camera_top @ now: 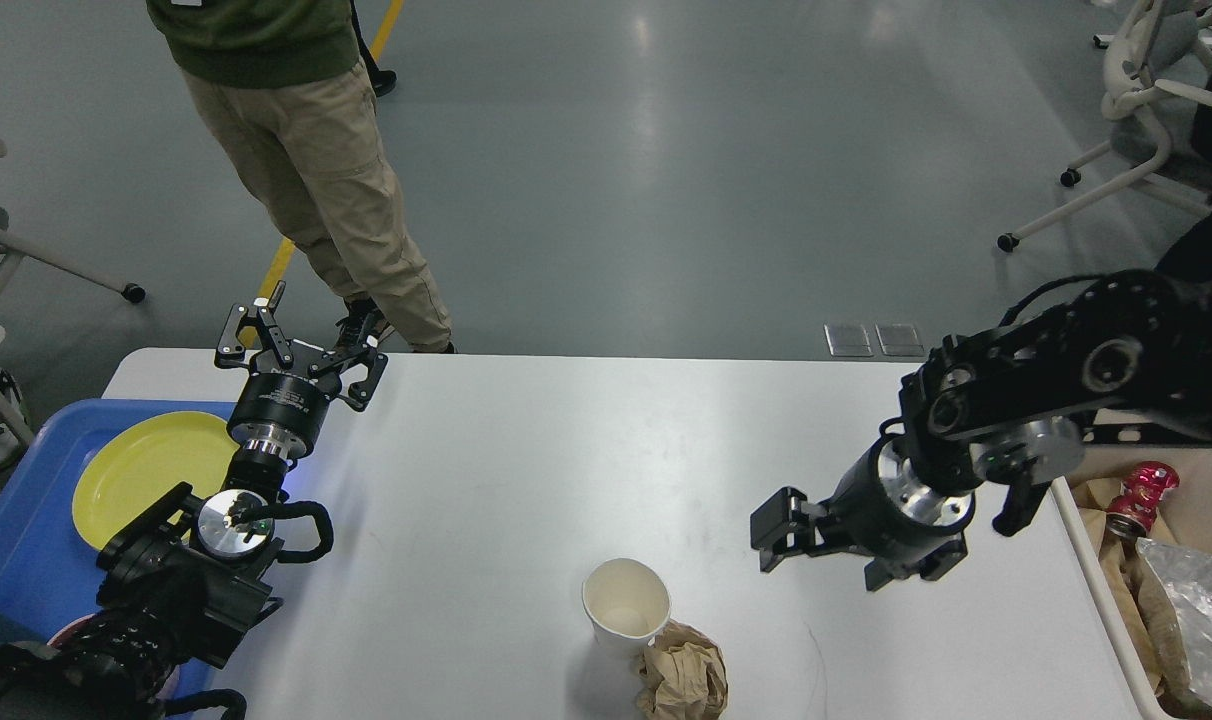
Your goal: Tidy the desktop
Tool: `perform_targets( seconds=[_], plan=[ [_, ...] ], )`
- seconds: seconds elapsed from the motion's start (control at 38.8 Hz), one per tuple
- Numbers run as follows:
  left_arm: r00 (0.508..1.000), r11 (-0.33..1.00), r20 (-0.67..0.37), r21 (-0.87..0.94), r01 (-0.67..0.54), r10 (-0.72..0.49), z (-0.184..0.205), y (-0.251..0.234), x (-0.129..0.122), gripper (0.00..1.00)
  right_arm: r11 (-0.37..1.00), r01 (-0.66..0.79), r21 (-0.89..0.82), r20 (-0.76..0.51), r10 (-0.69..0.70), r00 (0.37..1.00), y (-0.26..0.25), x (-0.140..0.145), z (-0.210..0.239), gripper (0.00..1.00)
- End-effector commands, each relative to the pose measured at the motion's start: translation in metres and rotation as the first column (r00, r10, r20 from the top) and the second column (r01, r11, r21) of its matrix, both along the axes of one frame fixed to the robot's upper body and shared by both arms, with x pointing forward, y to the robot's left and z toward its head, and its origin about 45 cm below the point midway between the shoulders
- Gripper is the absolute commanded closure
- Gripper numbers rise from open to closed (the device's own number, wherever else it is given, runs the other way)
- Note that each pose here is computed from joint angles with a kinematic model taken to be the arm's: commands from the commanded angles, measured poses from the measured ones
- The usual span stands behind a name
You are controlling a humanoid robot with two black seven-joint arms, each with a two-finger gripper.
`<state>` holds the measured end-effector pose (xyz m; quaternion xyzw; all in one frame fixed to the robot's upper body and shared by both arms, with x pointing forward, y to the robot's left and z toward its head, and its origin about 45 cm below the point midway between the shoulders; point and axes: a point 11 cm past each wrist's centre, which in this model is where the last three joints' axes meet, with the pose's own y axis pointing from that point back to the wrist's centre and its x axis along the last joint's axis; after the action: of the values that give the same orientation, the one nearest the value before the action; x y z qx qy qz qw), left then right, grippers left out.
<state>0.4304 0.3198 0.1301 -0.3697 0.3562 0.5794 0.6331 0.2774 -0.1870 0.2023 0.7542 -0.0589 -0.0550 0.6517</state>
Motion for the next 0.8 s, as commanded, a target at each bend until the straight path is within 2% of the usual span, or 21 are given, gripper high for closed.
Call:
perform_targets(
  seconds=[0.0,0.34,0.57,0.64,0.67,0.75,0.77],
  plan=[
    [1.0,1.0,0.001,0.0,0.0,0.0,0.0,0.0,0.0,0.04,0.996,0.074,0.041,-0.034,-0.073,0.997,0.025,-0.011,-0.031,0.0],
    [1.0,1.0,0.001,0.0,0.0,0.0,0.0,0.0,0.0,0.04,0.96,0.192,0.202,-0.015,-0.193,0.981,0.071,-0.005,-0.054,0.0],
    [1.0,1.0,0.001,0.0,0.0,0.0,0.0,0.0,0.0,0.04,0.941,0.248,0.232,0.046,-0.265,0.963,0.074,0.002,-0.08,0.0],
    [1.0,1.0,-0.001,0.0,0.0,0.0,0.0,0.0,0.0,0.04,0.922,0.258,0.288,0.084,-0.293,0.952,0.079,0.007,-0.082,0.05],
    [1.0,1.0,0.001,0.0,0.0,0.0,0.0,0.0,0.0,0.04,0.92,0.258,0.294,0.09,-0.296,0.951,0.079,0.006,-0.084,0.11],
    [1.0,1.0,0.001,0.0,0.0,0.0,0.0,0.0,0.0,0.04,0.923,0.249,0.294,0.115,-0.293,0.949,0.081,0.006,-0.088,0.41],
    [1.0,1.0,0.001,0.0,0.002,-0.002,0.001,0.0,0.001,0.04,0.923,0.248,0.293,0.118,-0.293,0.949,0.082,0.006,-0.089,0.45]
  ],
)
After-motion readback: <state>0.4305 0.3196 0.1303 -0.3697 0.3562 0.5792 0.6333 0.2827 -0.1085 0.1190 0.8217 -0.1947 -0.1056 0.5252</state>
